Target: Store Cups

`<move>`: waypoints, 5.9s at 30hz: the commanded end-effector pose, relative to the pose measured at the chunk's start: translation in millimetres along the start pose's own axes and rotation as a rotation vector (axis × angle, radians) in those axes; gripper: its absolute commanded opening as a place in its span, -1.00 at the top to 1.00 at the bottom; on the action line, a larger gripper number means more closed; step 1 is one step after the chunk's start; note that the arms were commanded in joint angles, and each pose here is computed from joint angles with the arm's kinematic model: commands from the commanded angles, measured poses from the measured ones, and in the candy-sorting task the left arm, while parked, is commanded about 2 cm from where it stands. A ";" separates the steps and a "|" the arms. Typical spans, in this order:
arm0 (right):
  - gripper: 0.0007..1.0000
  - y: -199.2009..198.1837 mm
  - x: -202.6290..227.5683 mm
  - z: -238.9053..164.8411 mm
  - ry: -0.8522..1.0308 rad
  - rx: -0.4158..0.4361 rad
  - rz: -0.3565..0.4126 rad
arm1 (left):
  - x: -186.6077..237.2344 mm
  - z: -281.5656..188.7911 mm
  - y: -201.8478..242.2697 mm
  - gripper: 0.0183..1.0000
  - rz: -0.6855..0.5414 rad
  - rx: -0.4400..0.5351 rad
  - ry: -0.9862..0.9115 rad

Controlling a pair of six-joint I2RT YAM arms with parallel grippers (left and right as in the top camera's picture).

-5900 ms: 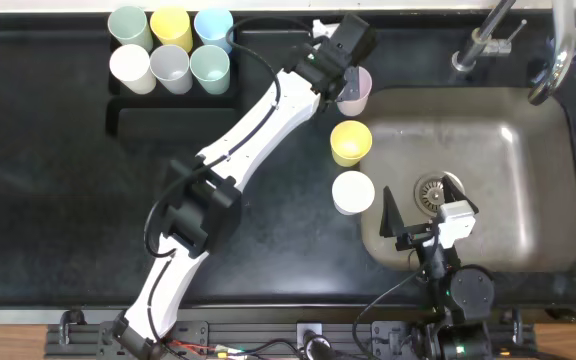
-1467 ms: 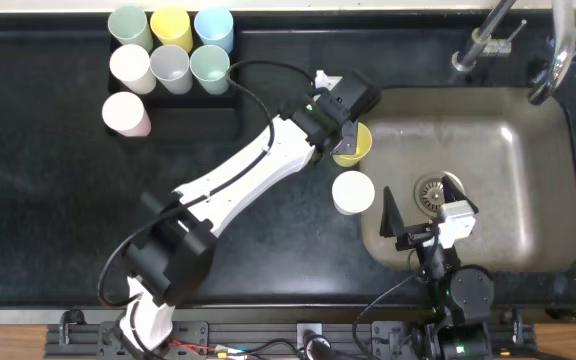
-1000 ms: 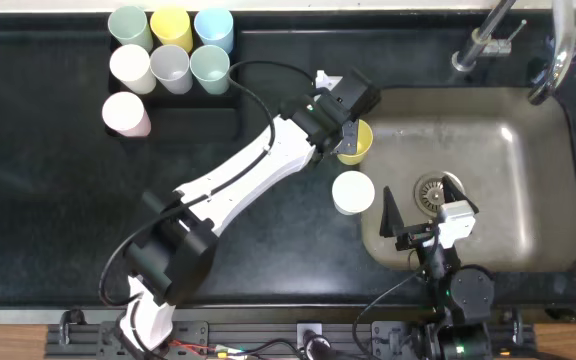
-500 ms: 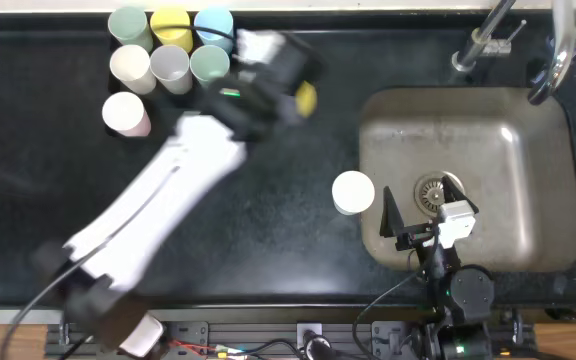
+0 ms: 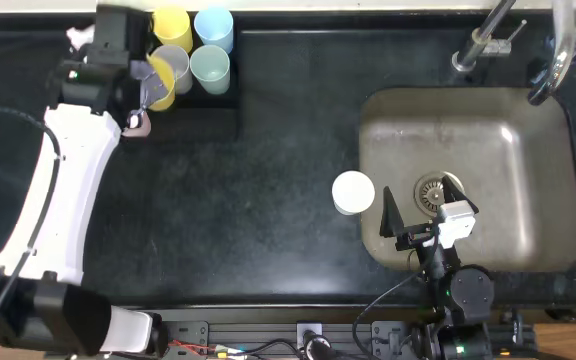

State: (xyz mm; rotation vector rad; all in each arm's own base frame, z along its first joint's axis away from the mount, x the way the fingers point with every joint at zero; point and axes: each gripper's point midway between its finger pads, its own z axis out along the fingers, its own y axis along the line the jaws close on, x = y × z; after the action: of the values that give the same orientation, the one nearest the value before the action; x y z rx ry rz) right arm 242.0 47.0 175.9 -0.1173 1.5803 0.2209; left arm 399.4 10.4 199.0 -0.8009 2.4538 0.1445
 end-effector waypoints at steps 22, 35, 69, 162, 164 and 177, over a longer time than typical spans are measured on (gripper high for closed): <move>-1.00 -0.9 3.0 0.2 -0.002 0.003 0.001 | 44.3 65.3 -4.3 0.96 0.063 -0.034 0.122; -0.99 -0.9 2.9 0.2 -0.002 0.003 0.001 | 45.6 78.7 -1.9 0.96 0.048 -0.072 0.118; -0.99 -0.9 2.9 0.2 -0.002 0.003 0.001 | -53.0 -144.6 -62.6 -0.80 0.380 0.526 -0.619; -1.00 -12.4 -47.1 1.8 0.331 0.147 0.260 | 155.5 -56.1 47.8 -1.00 0.466 0.739 -0.842; -1.00 -6.8 -56.8 0.2 0.468 0.143 0.264 | 155.5 -56.1 47.7 -1.00 0.466 0.739 -0.842; -1.00 9.9 20.7 5.7 1.274 0.007 0.147 | 155.5 -56.1 47.7 -1.00 0.466 0.739 -0.842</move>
State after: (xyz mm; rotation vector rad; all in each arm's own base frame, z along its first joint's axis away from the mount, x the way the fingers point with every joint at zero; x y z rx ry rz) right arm 240.9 53.3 165.1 -0.0592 2.8097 0.2343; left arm 241.8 -44.6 159.7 0.1416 1.6380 -0.2223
